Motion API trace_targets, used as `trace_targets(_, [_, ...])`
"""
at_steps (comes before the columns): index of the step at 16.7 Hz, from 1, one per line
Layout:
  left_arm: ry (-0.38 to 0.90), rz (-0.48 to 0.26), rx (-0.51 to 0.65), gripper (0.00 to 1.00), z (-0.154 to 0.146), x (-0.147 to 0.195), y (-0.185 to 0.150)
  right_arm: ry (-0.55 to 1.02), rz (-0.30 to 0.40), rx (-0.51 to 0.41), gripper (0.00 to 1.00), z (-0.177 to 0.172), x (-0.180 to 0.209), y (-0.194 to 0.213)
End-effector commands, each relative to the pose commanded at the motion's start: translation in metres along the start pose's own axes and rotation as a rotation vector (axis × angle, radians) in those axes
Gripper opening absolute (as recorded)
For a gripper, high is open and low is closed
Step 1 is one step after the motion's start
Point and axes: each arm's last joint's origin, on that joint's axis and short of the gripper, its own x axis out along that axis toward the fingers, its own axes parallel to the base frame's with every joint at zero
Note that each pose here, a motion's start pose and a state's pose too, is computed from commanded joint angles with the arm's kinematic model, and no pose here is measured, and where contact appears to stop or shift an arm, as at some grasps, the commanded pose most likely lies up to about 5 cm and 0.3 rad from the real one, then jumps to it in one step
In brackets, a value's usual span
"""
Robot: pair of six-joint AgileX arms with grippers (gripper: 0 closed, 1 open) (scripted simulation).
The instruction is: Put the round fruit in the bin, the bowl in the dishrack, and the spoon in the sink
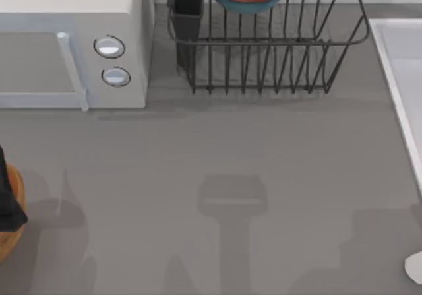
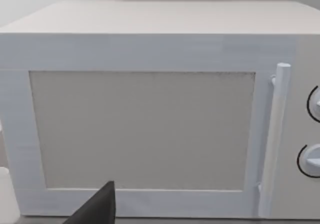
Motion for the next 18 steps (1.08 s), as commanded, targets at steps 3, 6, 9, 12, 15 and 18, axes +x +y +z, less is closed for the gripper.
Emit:
trace_targets(3, [0.0, 0.0, 0.0, 1.0, 0.0, 0.0, 0.0, 0.0, 0.0, 0.0, 0.0, 0.0, 0.0, 0.0])
trace_targets(6, [0.0, 0.0, 0.0, 1.0, 0.0, 0.0, 0.0, 0.0, 0.0, 0.0, 0.0, 0.0, 0.0, 0.0])
trace_targets(9, [0.0, 0.0, 0.0, 1.0, 0.0, 0.0, 0.0, 0.033, 0.0, 0.044, 0.0, 0.001, -0.022, 0.0])
trace_targets(12, [0.0, 0.0, 0.0, 1.0, 0.0, 0.0, 0.0, 0.036, -0.008, 0.035, 0.0, -0.001, -0.039, -0.005])
trace_targets(15, [0.0, 0.0, 0.0, 1.0, 0.0, 0.0, 0.0, 0.027, 0.014, 0.032, 0.0, -0.002, -0.069, -0.005])
trace_targets(18, [0.0, 0.0, 0.0, 1.0, 0.0, 0.0, 0.0, 0.023, 0.024, 0.037, 0.0, -0.001, -0.102, -0.002])
